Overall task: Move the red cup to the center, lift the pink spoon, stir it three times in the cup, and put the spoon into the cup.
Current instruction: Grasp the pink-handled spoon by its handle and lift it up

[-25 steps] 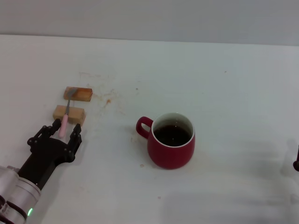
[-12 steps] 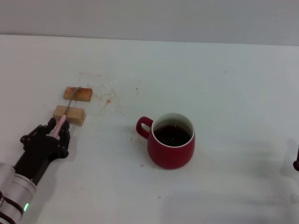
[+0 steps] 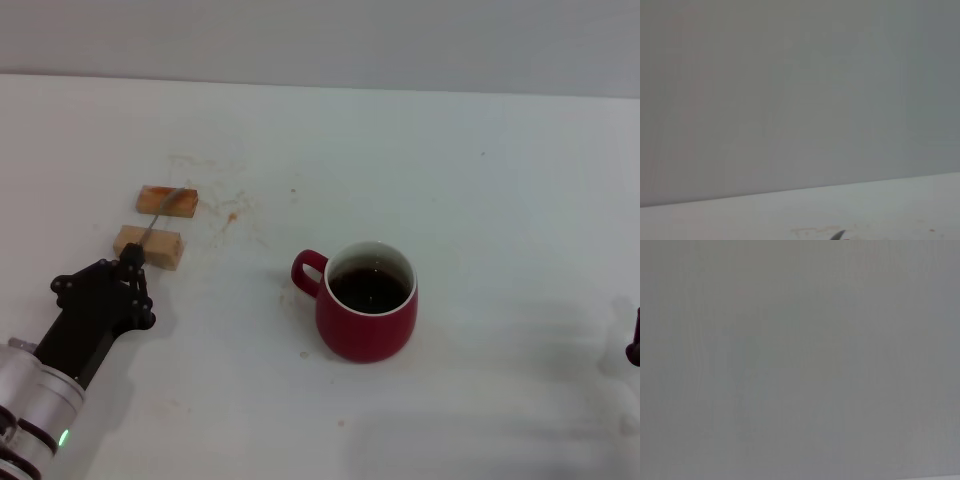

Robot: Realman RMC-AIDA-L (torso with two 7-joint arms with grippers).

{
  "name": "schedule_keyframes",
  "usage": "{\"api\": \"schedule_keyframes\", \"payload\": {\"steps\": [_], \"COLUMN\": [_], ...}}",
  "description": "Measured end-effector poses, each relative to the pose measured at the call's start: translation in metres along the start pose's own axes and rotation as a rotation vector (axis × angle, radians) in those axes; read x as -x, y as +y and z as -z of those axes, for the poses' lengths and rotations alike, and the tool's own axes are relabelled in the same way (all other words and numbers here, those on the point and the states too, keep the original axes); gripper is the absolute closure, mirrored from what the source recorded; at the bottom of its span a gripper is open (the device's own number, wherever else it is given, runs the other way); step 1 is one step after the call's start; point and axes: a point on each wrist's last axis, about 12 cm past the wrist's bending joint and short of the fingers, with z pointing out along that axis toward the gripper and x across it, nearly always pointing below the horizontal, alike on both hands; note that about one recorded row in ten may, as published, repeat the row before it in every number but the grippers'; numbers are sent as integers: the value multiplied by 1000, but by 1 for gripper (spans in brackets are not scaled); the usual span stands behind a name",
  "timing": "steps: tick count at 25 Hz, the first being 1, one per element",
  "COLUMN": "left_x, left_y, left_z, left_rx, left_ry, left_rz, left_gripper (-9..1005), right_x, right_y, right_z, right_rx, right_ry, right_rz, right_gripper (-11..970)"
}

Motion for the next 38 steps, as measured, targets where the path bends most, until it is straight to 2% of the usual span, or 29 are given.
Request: {"api": "schedule_keyframes", "payload": {"steps": [5,7,8,10,14,19,30,35,38], "left_x": [4,5,13,17,20,13,3,2,1], "left_y": [-3,-4,-8,-8,-5,0,0,1,1], "left_z": [1,2,8,13,17,23,24,17,12], "left_rx": [-14,-24,-54,-50,-29,-20,-42,-49,-55], "left_ry": [-36,-51,-138,-187,-221,-177,-105,-77,-54], "left_rz": [-25,-28,-38,-34,-24,-33,-57,-66,-71], "left_gripper": [998,993,991,986,977,779,550,315,249], "right_x": [0,0,0,-1,-1,-2,-2,-2,-2], "right_y": [1,2,2,3,5,5,5,5,5], "right_z": [-1,-2,-2,-2,-3,-3,-3,-3,-3], "right_rx": [12,13,14,19,32,34,34,35,34], "right_ry": [2,3,4,8,13,13,14,13,14], "right_rz": [1,0,0,-1,-2,-2,-2,-2,-2], "right_gripper": [960,960,960,960,960,960,960,960,960]}}
